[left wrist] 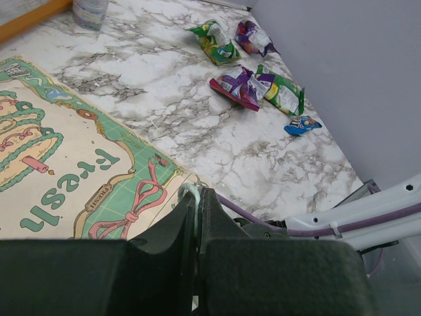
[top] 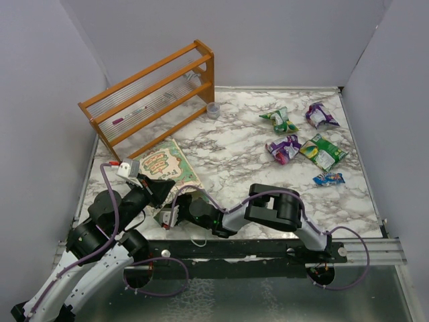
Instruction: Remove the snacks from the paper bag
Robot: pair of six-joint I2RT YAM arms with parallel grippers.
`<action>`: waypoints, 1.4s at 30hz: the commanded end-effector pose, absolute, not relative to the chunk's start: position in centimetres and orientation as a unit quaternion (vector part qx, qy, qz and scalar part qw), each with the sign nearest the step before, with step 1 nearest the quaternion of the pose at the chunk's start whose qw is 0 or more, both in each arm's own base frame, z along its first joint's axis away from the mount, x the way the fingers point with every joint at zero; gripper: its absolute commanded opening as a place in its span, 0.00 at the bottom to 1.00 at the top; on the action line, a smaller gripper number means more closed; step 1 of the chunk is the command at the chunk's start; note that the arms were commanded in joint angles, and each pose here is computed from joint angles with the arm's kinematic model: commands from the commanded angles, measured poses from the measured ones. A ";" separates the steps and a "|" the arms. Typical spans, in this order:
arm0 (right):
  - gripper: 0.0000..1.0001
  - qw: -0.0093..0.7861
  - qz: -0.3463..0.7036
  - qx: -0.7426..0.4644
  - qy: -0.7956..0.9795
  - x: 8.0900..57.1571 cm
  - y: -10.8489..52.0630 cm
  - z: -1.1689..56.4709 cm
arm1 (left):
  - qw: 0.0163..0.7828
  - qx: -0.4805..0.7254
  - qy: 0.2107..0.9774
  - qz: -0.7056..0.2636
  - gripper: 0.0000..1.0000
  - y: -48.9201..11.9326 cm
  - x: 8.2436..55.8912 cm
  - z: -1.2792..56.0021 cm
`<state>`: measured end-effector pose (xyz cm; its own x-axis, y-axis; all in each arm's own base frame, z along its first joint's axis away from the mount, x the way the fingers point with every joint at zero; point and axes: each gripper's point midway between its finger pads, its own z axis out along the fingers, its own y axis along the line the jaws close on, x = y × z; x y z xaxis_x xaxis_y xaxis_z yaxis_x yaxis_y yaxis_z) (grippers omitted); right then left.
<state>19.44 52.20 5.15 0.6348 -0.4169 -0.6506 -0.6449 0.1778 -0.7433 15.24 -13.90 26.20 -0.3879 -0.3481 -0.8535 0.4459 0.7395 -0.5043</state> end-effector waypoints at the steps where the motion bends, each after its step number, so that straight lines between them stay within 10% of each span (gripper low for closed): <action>1: 0.18 0.642 0.098 -0.631 0.424 19.3 52.0 5.8 | 0.561 0.042 0.739 -0.369 0.00 -14.1 15.1 27.2; 12: 0.02 0.652 0.132 -0.612 0.428 17.4 50.6 9.9 | 0.562 0.040 0.740 -0.367 0.00 -14.0 15.1 27.2; 42: 0.01 0.582 0.308 -0.569 0.492 8.3 39.9 17.7 | 0.559 0.032 0.746 -0.360 0.00 -13.9 15.4 26.9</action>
